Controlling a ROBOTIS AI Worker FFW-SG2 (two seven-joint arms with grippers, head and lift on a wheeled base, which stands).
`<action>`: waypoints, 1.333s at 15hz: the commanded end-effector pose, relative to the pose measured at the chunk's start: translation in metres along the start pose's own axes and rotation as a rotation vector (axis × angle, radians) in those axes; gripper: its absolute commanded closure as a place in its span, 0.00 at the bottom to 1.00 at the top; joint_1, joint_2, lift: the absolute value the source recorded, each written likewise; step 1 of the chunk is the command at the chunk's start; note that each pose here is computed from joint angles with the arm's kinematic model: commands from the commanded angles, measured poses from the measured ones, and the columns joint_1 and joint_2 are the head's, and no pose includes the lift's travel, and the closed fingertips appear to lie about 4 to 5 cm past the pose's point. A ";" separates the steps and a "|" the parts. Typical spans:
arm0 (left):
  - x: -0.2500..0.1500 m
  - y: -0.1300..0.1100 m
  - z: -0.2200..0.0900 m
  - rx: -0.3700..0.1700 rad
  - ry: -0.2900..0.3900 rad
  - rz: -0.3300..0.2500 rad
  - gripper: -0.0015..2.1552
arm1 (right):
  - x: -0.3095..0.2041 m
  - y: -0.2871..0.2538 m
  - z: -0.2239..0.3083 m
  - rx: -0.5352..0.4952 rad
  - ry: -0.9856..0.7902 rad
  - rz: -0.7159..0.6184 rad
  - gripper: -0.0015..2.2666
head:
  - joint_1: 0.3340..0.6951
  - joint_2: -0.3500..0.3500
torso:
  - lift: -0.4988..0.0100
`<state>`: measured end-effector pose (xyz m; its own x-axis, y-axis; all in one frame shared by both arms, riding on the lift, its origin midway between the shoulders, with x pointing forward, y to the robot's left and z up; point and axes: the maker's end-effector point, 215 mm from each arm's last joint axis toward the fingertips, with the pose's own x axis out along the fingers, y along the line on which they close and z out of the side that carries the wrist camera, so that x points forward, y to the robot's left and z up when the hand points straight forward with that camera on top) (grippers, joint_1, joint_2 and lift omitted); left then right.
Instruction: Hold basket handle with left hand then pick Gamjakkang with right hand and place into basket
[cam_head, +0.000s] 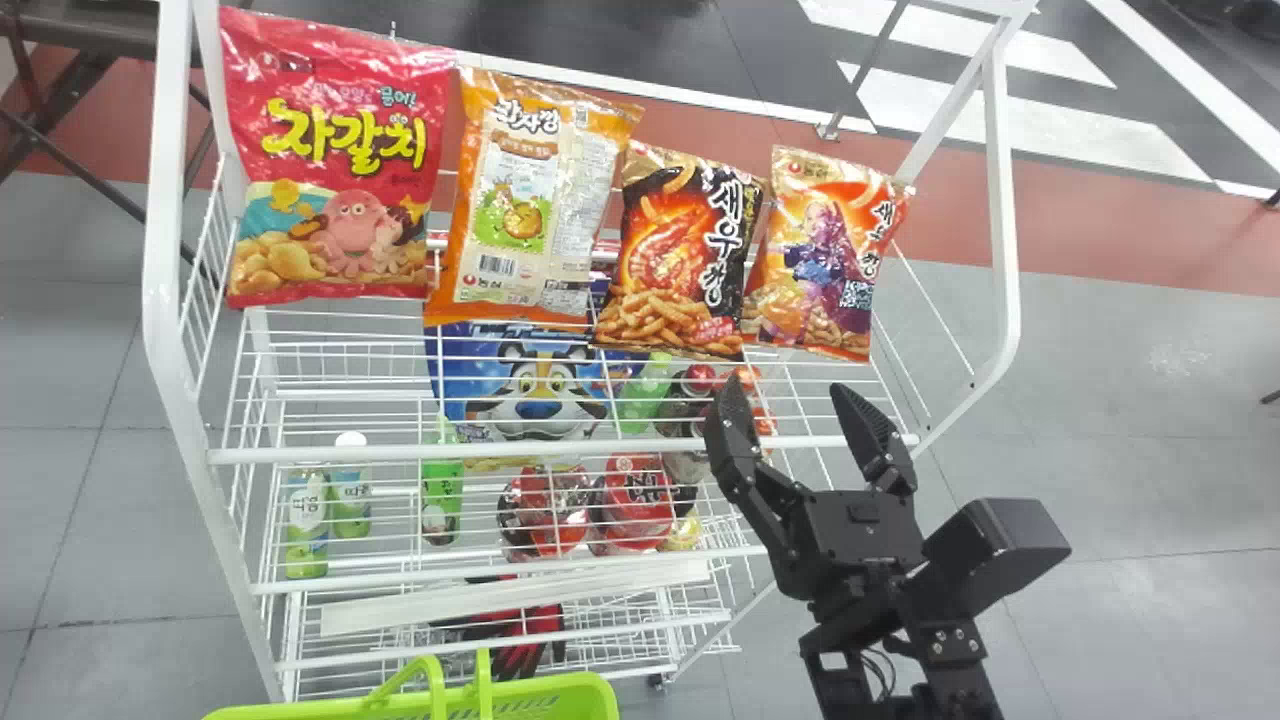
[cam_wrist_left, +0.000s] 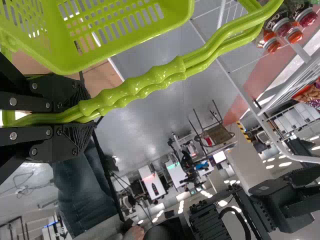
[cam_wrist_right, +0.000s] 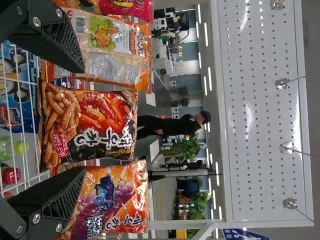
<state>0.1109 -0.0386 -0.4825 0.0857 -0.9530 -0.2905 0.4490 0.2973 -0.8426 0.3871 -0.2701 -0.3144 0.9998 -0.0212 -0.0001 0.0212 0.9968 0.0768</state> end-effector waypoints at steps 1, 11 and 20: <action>0.000 0.000 0.000 0.000 0.000 0.000 1.00 | 0.002 0.000 -0.002 0.002 0.009 0.000 0.06 | 1.00 0.00 | 0.94; -0.003 0.004 -0.006 -0.020 0.036 0.032 1.00 | 0.080 0.048 0.007 0.020 0.024 0.088 0.06 | 1.00 0.00 | 0.94; 0.001 0.011 -0.016 -0.041 0.080 0.072 1.00 | 0.135 0.097 -0.029 -0.025 0.103 0.177 0.06 | 1.00 0.00 | 0.94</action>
<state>0.1031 -0.0352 -0.4974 0.0517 -0.9241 -0.3787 0.4139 0.3649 -0.8340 0.5124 -0.1771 -0.3313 0.9838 0.1589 -0.0831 -0.1526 0.9852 0.0779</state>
